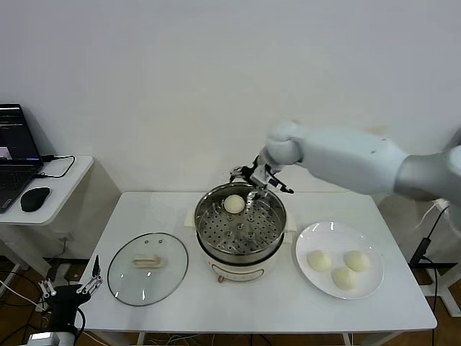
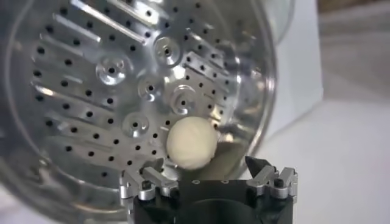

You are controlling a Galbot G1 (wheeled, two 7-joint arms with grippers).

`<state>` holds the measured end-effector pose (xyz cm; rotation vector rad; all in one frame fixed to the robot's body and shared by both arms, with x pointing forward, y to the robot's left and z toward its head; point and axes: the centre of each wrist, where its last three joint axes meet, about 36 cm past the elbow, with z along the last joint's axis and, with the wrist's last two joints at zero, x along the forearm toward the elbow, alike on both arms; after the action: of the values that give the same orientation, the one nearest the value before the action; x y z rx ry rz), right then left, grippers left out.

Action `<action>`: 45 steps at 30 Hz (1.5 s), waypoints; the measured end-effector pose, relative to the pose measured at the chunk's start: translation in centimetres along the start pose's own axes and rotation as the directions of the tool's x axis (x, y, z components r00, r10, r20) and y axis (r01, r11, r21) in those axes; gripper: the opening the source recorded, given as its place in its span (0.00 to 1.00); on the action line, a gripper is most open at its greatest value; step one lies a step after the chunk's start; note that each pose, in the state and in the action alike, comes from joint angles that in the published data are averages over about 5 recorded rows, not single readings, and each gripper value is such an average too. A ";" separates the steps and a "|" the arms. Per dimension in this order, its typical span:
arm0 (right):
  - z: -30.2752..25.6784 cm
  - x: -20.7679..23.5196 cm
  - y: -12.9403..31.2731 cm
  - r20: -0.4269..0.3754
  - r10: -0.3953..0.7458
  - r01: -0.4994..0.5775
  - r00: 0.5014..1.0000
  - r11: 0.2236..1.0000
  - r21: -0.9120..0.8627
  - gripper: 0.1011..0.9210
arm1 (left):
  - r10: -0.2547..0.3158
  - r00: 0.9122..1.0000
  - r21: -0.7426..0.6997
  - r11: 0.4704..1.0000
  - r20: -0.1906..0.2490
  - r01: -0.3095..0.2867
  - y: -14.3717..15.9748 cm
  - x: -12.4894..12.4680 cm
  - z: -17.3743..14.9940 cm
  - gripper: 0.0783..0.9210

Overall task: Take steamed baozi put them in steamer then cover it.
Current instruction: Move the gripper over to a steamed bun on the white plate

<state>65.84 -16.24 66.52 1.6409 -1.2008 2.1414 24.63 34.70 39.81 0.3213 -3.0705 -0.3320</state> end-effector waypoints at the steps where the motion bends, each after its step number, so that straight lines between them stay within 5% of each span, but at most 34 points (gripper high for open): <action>1: 0.2 0.7 0.7 -0.010 -0.003 0.002 1.000 0.999 -0.038 0.88 | 0.003 1.000 0.000 1.000 0.001 -0.003 -0.1 0.0 -0.1 0.88; 10: 2.3 4.9 9.9 -0.070 -0.062 0.036 0.996 0.945 -0.324 0.88 | 0.017 1.000 -0.002 1.000 0.006 -0.016 -0.3 0.3 -0.4 0.88; 19: 3.2 4.5 17.7 -0.064 -0.143 0.096 0.988 0.876 -0.473 0.88 | 0.017 1.000 -0.010 1.000 0.004 -0.017 -0.3 0.0 -0.2 0.88; 45: 5.3 -5.6 26.2 -0.030 -0.242 0.170 0.970 0.758 -0.630 0.88 | -0.003 1.000 -0.023 1.000 -0.022 0.002 0.5 0.2 0.6 0.88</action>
<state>56.45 -35.32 49.35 1.2594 -1.4126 1.4401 24.30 35.27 39.30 0.3256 -3.0428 -0.3613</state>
